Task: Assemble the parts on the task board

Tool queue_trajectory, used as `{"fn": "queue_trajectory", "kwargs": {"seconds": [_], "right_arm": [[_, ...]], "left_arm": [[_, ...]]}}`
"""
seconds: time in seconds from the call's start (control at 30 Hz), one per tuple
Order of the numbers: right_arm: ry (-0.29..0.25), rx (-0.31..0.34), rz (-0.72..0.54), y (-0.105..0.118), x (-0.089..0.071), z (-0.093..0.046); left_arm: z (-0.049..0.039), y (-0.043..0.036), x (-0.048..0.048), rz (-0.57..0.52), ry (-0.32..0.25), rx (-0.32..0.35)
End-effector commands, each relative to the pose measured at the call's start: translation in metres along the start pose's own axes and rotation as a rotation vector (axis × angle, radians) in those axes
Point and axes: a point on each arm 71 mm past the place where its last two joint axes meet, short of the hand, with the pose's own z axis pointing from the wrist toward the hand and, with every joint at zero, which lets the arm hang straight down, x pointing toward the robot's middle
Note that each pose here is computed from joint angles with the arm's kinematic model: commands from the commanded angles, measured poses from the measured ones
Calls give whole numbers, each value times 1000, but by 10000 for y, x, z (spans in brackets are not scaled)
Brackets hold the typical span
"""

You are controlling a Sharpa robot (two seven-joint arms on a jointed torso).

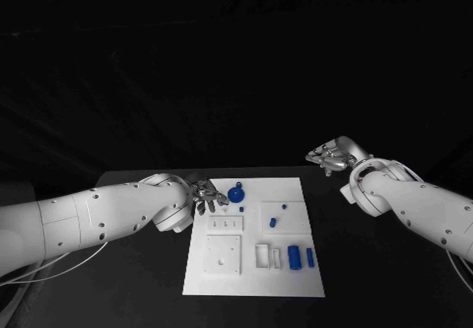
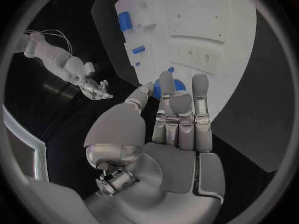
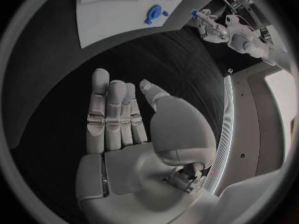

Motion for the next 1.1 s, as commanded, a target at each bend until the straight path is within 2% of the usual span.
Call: {"fn": "queue_trajectory", "kwargs": {"seconds": [0.03,0.3,0.53,0.83,1.1], "right_arm": [[9,9,15,3,0,13],[10,6,18,26,13,27],[16,2,22,59,41,43],[20,-4,26,87,69,57],[26,-11,30,120,96,64]], "left_arm": [[9,28,10,3,-73,-3],[47,108,166,43,-83,-7],[100,181,263,67,-90,-30],[158,269,447,78,-63,-56],[204,309,546,85,-30,-76]]}}
